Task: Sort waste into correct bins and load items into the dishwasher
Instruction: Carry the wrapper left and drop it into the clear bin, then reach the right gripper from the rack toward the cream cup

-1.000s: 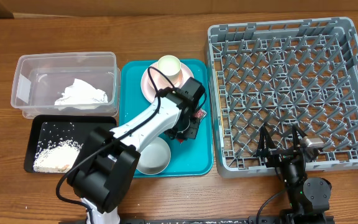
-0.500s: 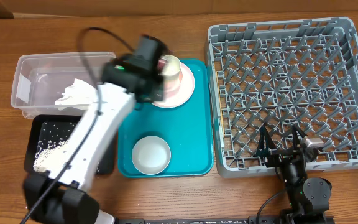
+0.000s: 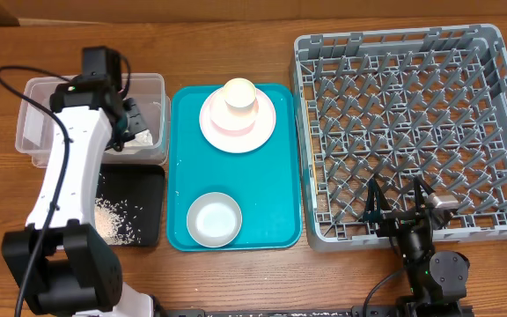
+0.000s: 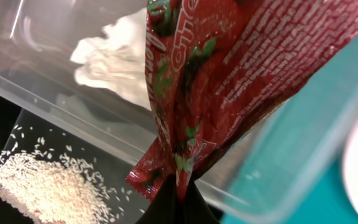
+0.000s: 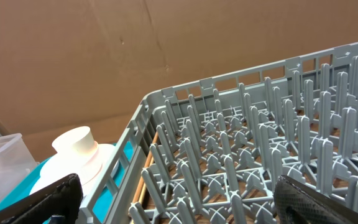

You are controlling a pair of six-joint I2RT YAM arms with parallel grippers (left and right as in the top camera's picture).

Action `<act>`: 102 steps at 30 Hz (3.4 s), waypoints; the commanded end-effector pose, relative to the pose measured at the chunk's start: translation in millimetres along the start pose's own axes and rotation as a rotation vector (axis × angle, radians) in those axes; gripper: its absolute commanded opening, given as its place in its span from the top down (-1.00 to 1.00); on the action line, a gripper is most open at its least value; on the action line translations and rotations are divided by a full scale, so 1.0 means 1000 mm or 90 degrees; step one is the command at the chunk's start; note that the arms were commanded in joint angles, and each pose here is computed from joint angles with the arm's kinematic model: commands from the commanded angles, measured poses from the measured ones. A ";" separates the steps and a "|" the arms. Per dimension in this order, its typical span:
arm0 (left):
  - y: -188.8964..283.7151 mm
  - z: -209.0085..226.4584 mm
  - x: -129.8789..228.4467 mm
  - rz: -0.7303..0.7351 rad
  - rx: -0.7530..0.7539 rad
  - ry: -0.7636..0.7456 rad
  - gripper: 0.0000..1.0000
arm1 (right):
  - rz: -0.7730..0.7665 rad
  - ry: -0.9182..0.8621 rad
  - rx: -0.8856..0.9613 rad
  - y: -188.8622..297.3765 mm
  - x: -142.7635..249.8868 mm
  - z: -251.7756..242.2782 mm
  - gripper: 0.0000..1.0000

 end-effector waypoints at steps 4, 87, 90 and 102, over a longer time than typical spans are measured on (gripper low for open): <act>-0.018 0.017 -0.009 -0.004 -0.007 0.062 0.92 | -0.004 -0.001 0.006 0.000 0.001 -0.002 -1.00; 0.098 -0.048 -0.008 -0.007 0.346 0.012 -1.00 | 0.538 -0.295 -0.279 -0.122 -0.095 0.156 -0.98; 0.098 -0.049 -0.008 -0.007 0.346 0.012 -1.00 | 0.597 -0.216 -0.219 -0.139 -0.081 0.160 -0.99; 0.098 -0.049 -0.008 -0.007 0.346 0.012 -1.00 | 0.643 0.088 -0.159 -0.204 -0.053 0.207 -0.99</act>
Point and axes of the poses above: each gripper's point midway between its finger pads, its own y axis back along the fingers, its own z axis along the line the jaws close on, x = y × z, the point moved 1 cm from there along y, back along the fingers, and after that the axes turned 1 degree about y, right-handed, at the moved point
